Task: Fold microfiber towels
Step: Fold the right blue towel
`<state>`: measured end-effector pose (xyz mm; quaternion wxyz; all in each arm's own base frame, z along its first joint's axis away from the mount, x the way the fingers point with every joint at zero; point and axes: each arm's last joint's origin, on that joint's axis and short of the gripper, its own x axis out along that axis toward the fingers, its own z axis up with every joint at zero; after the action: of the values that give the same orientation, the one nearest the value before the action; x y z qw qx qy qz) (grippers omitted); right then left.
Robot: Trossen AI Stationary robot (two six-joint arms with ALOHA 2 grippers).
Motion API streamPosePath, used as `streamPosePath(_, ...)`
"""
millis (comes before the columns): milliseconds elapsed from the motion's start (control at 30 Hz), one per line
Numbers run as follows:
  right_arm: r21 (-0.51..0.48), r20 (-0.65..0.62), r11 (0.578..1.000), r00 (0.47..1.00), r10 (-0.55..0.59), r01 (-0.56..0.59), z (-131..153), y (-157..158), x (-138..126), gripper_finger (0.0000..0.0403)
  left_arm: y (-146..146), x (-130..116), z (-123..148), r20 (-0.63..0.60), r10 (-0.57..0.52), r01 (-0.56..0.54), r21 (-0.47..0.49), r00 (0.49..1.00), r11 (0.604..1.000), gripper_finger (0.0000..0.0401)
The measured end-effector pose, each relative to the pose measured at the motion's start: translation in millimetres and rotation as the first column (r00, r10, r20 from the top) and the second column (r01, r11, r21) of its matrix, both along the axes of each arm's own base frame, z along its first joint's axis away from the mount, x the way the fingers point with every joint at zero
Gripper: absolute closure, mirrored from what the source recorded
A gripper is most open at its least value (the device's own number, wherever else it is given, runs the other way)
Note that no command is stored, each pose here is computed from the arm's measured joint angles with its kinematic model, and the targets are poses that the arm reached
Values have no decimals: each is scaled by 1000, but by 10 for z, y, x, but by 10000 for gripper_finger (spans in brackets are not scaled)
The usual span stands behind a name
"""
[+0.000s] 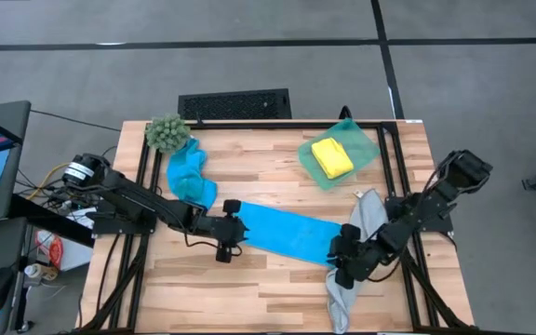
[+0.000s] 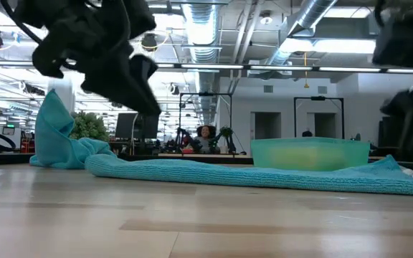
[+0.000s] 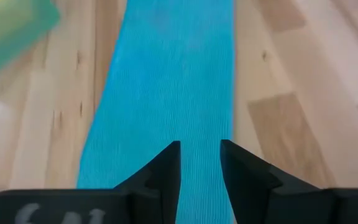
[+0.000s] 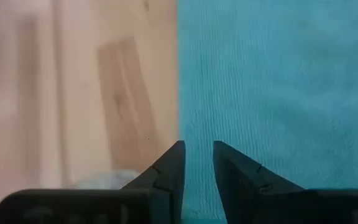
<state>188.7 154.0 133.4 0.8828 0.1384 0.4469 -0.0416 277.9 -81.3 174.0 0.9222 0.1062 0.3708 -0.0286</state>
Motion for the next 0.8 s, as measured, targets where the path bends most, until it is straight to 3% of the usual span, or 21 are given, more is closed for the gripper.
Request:
streamPosePath(233,1,-63,998,996,-64,64,-222,-3,76,296,-67,-96,-400,-281,-38,40,-2,959,999,347)
streamPosePath(333,24,-46,996,995,-84,85,-234,17,102,296,-75,-66,-502,-305,-31,39,22,952,999,383)
streamPosePath(533,95,-32,990,994,-105,107,-216,42,122,296,37,-22,-567,-301,11,54,208,954,977,391)
streamPosePath(700,149,-4,981,992,-124,124,-278,115,171,296,308,-24,-586,-383,34,136,409,923,902,389)
streamPosePath(800,184,26,975,990,-136,129,-342,155,229,296,549,31,-582,-394,48,150,457,918,877,391)
